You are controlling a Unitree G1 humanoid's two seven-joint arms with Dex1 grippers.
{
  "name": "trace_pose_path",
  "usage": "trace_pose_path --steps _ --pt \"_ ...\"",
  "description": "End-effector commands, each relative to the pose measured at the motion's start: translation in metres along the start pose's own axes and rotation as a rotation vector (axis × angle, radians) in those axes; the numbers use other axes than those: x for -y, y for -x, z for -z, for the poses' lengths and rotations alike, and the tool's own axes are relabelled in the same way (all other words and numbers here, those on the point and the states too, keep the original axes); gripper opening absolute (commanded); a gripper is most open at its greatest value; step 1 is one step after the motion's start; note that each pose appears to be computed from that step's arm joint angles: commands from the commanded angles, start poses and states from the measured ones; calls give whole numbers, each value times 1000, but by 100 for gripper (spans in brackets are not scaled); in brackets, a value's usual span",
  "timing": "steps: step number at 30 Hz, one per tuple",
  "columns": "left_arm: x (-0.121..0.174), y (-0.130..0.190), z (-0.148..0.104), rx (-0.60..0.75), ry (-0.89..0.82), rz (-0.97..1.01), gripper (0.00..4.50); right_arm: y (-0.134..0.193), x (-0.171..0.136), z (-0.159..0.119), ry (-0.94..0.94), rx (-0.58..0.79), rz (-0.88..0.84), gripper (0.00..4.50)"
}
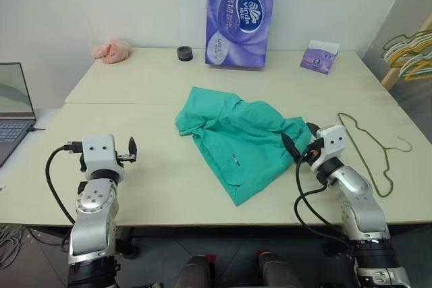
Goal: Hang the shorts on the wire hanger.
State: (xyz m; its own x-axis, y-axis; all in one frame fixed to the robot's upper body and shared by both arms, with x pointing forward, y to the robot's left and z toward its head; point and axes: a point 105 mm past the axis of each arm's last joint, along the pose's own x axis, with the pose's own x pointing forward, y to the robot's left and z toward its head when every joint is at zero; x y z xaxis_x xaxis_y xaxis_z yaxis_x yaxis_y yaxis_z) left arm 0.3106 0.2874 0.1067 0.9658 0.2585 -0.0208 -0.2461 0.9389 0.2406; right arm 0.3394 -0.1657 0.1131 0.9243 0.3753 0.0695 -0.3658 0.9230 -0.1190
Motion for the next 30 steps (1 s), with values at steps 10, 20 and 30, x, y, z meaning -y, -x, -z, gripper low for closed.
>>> trace_pose_path --steps 10,20,30 --pt "7 1 -27 103 -53 56 450 -2 -1 -13 41 51 -13 448" --pt "9 1 -32 125 -77 53 450 -3 2 -17 67 63 -29 448" --pt "49 6 -49 209 26 296 450 0 -4 -19 80 83 -46 448"
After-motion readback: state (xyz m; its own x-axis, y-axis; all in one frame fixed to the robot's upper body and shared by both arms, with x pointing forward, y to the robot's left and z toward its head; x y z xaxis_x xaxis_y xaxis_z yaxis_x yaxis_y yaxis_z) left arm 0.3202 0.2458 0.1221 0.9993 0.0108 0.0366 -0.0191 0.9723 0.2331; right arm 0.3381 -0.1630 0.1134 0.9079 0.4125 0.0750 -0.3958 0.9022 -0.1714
